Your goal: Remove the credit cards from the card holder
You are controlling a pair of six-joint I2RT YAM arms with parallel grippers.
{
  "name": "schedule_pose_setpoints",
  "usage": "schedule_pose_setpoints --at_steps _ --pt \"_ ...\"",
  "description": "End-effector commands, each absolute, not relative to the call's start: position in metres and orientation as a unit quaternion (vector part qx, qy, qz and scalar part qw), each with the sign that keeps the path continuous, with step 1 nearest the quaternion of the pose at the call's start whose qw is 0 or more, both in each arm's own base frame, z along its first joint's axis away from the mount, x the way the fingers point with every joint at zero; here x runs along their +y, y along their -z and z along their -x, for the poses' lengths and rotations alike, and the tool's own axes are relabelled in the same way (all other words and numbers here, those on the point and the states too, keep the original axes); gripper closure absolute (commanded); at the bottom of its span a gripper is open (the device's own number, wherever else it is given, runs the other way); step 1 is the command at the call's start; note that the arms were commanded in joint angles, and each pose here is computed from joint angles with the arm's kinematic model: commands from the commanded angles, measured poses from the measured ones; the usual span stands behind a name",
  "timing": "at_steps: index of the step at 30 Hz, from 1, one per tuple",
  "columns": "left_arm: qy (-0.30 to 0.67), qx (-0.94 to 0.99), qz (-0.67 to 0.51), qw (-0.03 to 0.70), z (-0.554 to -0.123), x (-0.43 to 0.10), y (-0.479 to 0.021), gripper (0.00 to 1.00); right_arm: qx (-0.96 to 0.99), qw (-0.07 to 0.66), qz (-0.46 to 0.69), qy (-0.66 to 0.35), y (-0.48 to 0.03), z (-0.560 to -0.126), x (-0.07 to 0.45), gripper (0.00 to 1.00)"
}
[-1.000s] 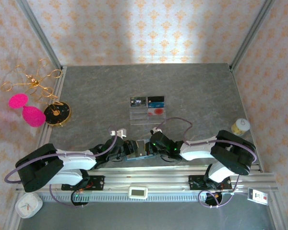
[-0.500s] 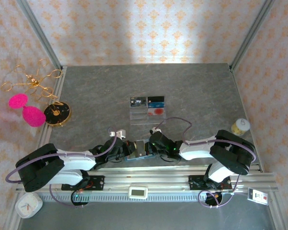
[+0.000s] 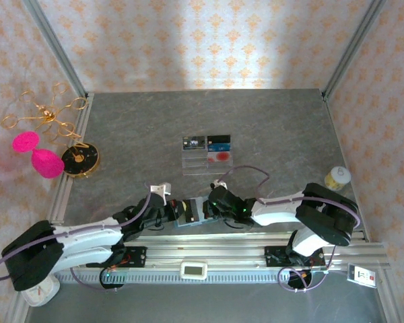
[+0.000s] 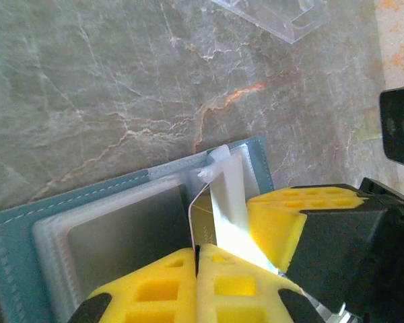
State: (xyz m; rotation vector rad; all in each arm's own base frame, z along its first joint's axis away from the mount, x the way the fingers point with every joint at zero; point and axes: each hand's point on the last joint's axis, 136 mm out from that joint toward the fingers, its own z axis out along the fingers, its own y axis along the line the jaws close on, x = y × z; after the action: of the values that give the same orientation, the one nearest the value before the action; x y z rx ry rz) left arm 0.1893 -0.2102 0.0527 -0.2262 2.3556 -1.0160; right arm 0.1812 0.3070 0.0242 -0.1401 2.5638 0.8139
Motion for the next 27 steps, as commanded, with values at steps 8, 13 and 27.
schedule_pose_setpoints --at_steps 8,13,27 --pt "0.357 0.876 0.034 0.321 -0.189 -0.199 -0.076 1.00 0.917 0.272 0.058 -0.286 -0.051 -0.188 0.290 0.79" --pt "0.355 0.867 0.029 0.348 -0.194 -0.195 -0.099 1.00 0.889 0.330 0.084 -0.308 -0.097 -0.198 0.294 0.64" --pt "0.530 0.746 -0.096 0.391 -0.168 -0.239 -0.199 1.00 0.770 0.289 0.228 -0.521 -0.175 -0.151 0.325 0.41"
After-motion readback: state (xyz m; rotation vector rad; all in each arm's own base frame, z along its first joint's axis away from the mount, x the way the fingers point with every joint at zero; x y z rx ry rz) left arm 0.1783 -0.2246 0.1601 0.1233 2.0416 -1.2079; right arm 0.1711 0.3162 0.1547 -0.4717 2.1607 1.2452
